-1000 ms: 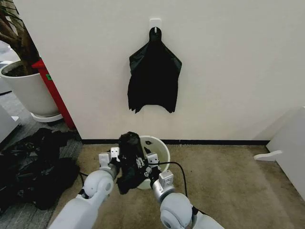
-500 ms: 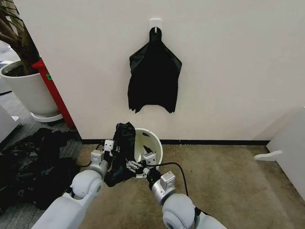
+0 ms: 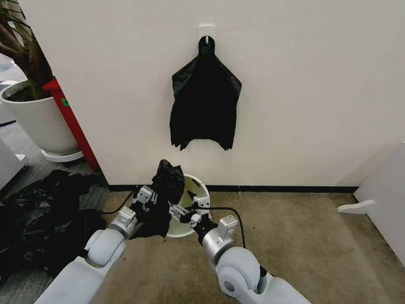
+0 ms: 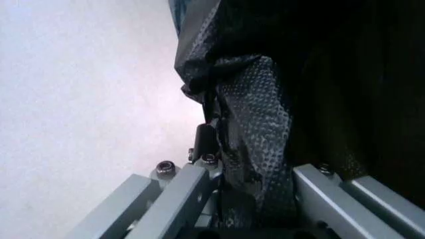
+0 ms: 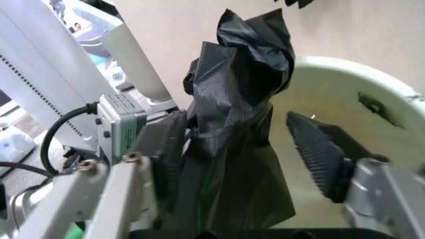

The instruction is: Place the garbage bag over the trash bin.

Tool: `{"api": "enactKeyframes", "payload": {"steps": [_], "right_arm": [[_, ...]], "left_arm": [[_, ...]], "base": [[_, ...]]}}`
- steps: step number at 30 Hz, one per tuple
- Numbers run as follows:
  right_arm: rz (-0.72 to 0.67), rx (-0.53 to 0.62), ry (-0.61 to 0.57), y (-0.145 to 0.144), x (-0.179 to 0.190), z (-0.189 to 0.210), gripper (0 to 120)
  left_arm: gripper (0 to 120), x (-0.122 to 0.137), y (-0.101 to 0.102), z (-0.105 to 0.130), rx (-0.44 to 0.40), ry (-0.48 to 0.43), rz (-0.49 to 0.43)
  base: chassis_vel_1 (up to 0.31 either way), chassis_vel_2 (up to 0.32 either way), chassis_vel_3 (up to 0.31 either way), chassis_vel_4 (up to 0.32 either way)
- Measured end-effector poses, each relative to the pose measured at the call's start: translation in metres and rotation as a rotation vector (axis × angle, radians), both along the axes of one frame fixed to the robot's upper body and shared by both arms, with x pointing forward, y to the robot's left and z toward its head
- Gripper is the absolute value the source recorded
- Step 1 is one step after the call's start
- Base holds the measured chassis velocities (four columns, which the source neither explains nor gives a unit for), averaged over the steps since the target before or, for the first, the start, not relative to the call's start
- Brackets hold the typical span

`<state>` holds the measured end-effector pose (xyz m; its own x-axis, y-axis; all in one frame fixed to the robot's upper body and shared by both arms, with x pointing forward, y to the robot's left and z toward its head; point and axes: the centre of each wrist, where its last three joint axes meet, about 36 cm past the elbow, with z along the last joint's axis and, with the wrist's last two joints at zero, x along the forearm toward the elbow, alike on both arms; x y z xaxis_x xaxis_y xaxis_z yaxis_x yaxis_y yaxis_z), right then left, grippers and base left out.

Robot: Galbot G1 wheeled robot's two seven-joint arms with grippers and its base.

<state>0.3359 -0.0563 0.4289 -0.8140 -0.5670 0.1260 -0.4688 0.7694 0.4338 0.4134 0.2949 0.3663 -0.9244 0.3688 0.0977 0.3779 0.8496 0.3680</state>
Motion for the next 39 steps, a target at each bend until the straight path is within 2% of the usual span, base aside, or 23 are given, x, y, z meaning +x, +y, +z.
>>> {"api": "enactKeyframes", "payload": {"steps": [3, 4, 9, 11, 12, 15, 27, 39], "right_arm": [[0.006, 0.013, -0.015, 0.0, 0.002, -0.002, 39], [0.006, 0.013, -0.015, 0.0, 0.002, -0.002, 39], [-0.018, -0.018, -0.057, 0.0, 0.005, -0.011, 18], [-0.023, -0.021, -0.062, -0.001, 0.006, -0.013, 17], [-0.034, -0.025, -0.072, -0.001, 0.007, -0.016, 10], [-0.062, -0.042, -0.111, -0.004, 0.01, -0.023, 0], [-0.155, -0.158, -0.178, -0.033, 0.029, -0.04, 0], [-0.25, -0.256, -0.164, -0.081, 0.048, -0.057, 0]], "left_arm": [[4, -0.002, 0.0, 0.0, -0.007, -0.005, -0.008], [4, -0.002, 0.0, 0.0, -0.007, -0.005, -0.008], [4, -0.006, 0.001, 0.001, -0.015, -0.008, -0.015], [4, -0.006, 0.002, 0.001, -0.016, -0.008, -0.016], [4, -0.007, 0.003, 0.001, -0.016, -0.009, -0.015], [4, -0.008, 0.005, 0.003, -0.019, -0.013, -0.017], [4, -0.01, 0.012, 0.013, -0.026, -0.035, -0.055], [4, -0.005, 0.025, 0.028, -0.058, -0.061, -0.187]], "base": [[0.0, 0.0, 0.0, 0.0], [0.0, 0.0, 0.0, 0.0], [0.0, 0.0, 0.0, 0.0], [0.0, 0.0, 0.0, 0.0], [0.0, 0.0, 0.0, 0.0], [0.0, 0.0, 0.0, 0.0], [0.0, 0.0, 0.0, 0.0], [0.0, 0.0, 0.0, 0.0]]}}
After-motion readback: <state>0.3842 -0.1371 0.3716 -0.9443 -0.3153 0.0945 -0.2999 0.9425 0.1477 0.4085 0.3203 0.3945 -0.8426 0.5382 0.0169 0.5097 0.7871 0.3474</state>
